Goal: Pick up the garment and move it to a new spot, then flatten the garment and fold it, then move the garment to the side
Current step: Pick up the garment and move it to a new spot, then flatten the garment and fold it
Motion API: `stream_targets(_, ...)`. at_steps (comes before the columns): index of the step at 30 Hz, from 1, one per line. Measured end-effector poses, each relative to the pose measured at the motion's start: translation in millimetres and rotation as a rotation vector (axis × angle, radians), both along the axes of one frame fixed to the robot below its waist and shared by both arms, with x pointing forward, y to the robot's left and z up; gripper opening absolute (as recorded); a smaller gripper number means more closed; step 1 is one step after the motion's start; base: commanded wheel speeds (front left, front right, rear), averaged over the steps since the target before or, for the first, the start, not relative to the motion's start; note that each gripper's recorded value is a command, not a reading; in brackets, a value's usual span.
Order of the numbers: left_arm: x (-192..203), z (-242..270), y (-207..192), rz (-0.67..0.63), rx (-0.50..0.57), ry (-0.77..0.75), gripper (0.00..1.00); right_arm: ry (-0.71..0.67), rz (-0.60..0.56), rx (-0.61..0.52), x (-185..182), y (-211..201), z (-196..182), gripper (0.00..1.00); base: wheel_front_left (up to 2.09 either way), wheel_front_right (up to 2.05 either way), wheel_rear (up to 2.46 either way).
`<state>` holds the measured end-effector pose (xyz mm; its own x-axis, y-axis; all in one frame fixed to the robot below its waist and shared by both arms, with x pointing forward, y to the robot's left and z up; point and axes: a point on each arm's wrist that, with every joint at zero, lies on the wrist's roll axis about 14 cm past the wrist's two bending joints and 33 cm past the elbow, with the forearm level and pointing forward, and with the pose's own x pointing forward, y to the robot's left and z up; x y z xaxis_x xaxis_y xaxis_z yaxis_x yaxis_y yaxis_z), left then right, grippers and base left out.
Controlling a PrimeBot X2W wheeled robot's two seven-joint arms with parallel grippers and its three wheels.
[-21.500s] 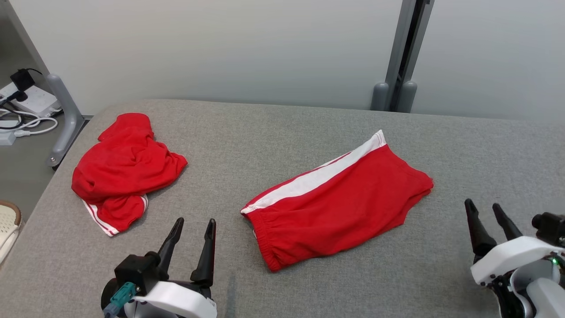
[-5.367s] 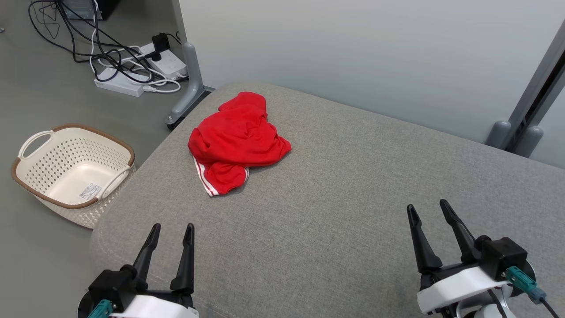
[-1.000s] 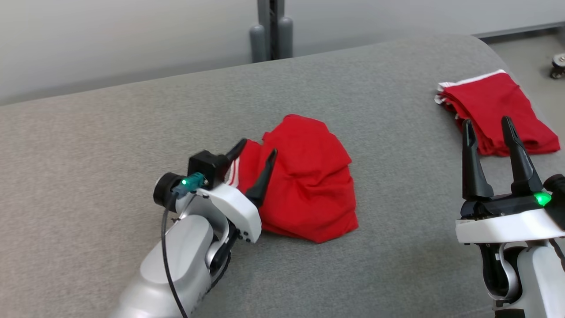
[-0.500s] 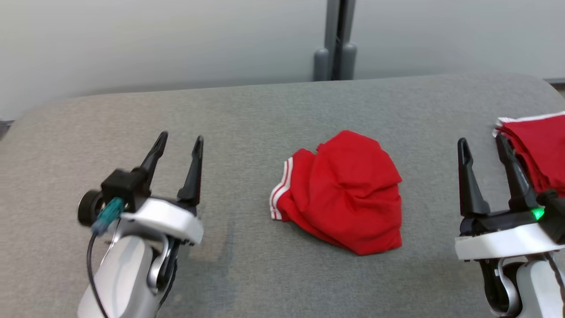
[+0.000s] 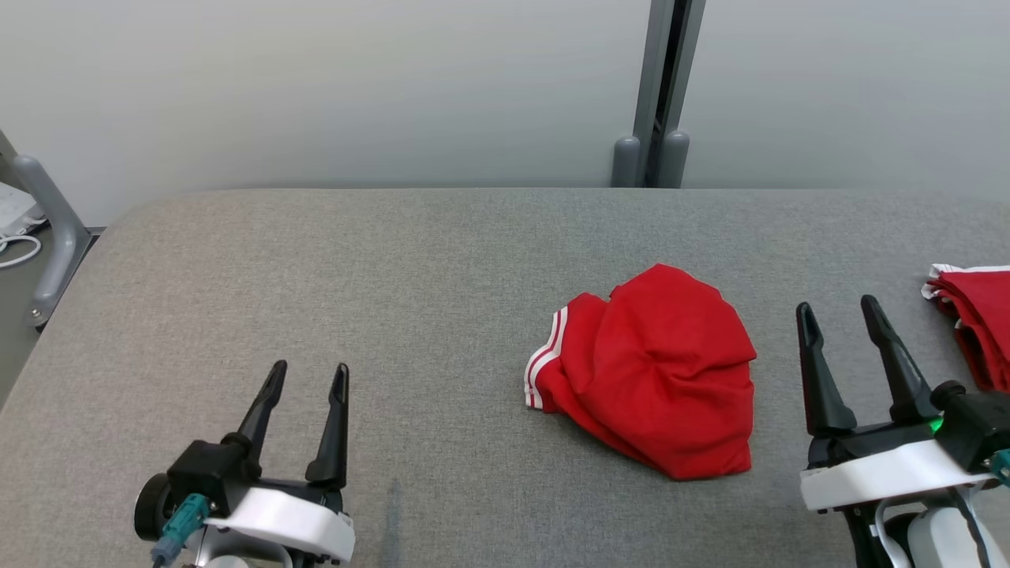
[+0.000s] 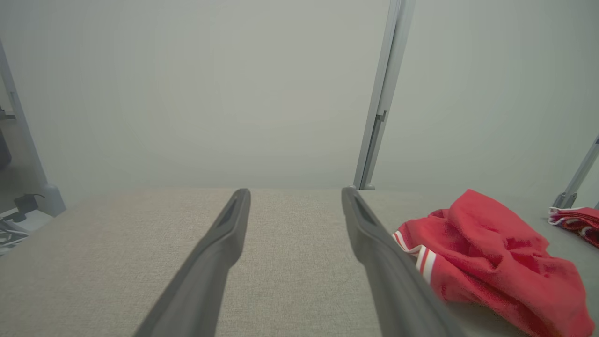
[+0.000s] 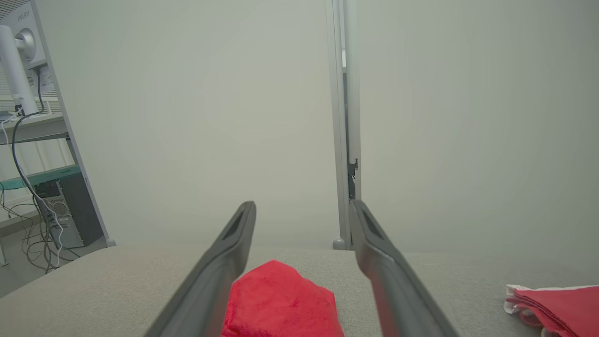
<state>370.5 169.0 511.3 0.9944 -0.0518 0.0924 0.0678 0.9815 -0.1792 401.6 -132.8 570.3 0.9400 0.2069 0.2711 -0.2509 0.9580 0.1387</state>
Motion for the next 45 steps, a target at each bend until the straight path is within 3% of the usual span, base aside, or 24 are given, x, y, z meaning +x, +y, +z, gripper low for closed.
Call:
stream_targets(39,-9.1,1.0,-3.6,-0.008,-0.015,-0.008,1.0,0.044,0.032,0.005,-0.9,12.7,-14.1,1.0,0.0,0.0,0.0)
stream_targets(42,-9.7,-1.2,-4.6,-0.009,-0.023,-0.001,1.0,0.057,0.079,-0.015,-1.9,27.0,-19.5,1.0,0.0,0.0,0.0)
stream_targets(45,-9.3,-7.1,-6.6,-0.011,-0.032,0.018,1.0,0.101,0.227,-0.109,-9.7,67.7,-41.3,1.0,0.0,0.0,0.0)
